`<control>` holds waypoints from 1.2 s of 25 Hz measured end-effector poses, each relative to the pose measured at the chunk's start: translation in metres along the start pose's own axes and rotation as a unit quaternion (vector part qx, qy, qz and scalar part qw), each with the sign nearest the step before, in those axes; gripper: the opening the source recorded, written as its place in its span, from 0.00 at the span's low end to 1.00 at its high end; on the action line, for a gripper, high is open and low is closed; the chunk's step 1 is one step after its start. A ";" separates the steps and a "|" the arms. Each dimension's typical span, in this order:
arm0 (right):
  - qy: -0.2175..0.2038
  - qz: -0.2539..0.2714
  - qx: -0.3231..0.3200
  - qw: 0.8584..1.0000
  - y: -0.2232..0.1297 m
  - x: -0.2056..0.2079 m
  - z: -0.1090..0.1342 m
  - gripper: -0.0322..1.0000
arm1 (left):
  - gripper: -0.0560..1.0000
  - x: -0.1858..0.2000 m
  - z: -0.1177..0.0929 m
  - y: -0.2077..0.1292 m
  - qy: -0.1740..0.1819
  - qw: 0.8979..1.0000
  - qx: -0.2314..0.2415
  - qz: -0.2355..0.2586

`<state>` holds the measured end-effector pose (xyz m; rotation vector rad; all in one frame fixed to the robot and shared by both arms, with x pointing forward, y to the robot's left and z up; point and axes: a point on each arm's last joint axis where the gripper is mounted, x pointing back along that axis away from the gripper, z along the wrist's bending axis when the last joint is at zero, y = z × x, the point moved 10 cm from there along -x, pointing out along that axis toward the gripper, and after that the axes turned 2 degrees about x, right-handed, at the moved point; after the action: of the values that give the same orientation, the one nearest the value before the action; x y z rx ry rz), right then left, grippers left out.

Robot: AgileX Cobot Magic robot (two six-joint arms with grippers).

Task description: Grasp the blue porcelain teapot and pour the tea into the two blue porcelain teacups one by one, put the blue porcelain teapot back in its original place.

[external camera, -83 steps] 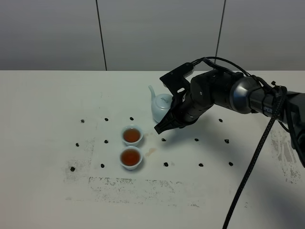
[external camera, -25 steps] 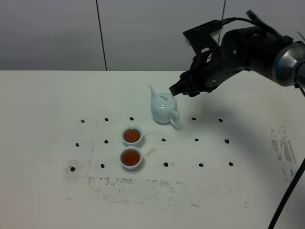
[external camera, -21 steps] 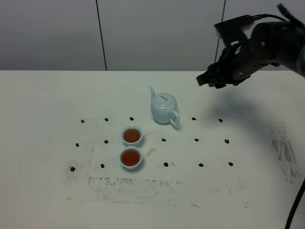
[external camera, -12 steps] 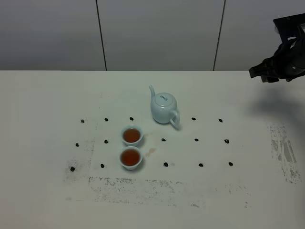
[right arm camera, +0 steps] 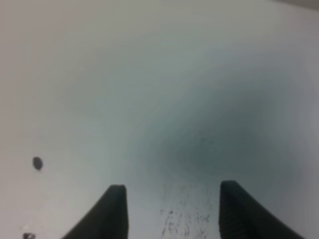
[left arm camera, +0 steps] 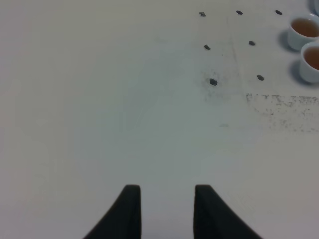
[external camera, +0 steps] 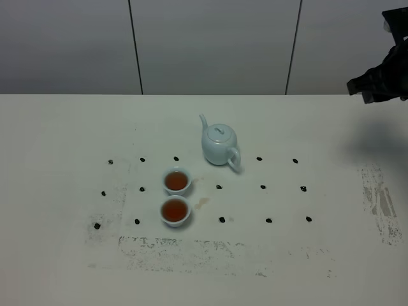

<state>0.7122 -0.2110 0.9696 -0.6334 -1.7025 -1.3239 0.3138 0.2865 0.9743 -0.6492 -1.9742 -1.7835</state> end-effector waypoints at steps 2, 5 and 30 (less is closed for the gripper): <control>-0.002 -0.007 -0.002 1.000 0.001 0.018 -0.001 0.42 | 0.33 0.000 0.000 0.000 0.000 1.000 0.000 0.000; -0.005 -0.011 -0.009 1.000 -0.008 0.039 -0.004 0.42 | 0.33 0.000 0.000 0.000 0.000 1.000 0.000 0.000; -0.013 0.037 -0.048 0.998 -0.231 0.148 0.028 0.42 | 0.33 0.000 0.000 0.000 0.000 1.000 0.000 0.000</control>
<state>0.4436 -0.2720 0.9787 -0.7650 -1.6287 -1.3552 0.3138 0.2865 0.9743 -0.6492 -1.9742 -1.7835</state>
